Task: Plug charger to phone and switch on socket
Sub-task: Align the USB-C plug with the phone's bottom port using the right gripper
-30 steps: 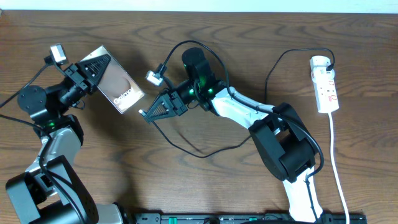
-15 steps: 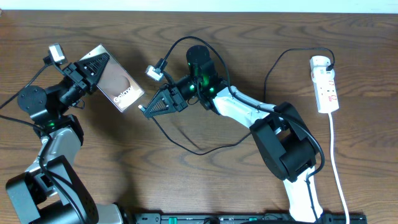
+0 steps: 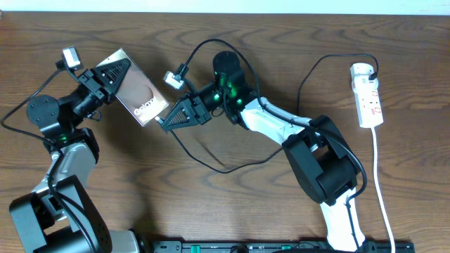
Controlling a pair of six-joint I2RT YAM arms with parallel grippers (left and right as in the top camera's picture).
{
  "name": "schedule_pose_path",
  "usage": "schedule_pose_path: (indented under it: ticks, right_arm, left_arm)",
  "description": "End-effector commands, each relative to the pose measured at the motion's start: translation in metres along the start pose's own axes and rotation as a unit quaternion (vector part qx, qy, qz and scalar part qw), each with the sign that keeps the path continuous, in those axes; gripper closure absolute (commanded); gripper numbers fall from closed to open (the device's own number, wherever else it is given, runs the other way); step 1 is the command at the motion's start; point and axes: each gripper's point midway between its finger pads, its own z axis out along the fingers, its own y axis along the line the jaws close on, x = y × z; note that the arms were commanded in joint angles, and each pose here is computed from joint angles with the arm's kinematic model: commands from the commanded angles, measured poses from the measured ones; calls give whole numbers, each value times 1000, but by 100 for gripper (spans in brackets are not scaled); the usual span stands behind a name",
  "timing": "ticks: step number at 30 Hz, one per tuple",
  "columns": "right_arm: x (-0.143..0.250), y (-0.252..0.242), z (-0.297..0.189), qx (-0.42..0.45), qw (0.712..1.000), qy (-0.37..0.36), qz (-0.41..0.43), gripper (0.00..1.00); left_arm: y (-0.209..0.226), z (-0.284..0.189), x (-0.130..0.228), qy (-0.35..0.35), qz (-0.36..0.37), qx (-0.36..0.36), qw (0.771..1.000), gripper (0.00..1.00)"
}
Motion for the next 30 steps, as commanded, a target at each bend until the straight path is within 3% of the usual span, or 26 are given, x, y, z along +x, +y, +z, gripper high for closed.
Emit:
schedule_pose_path:
  ticks: [1,30]
  right_arm:
    - [-5,11,-2,-3,1000,4,3,99]
    - [-8,7,-13,5,1000,-7,7,99]
  left_arm:
    - [-10,1,-3,-2,19,8,1000,93]
    - [-11,1,-2,3,-13,8,1000,93]
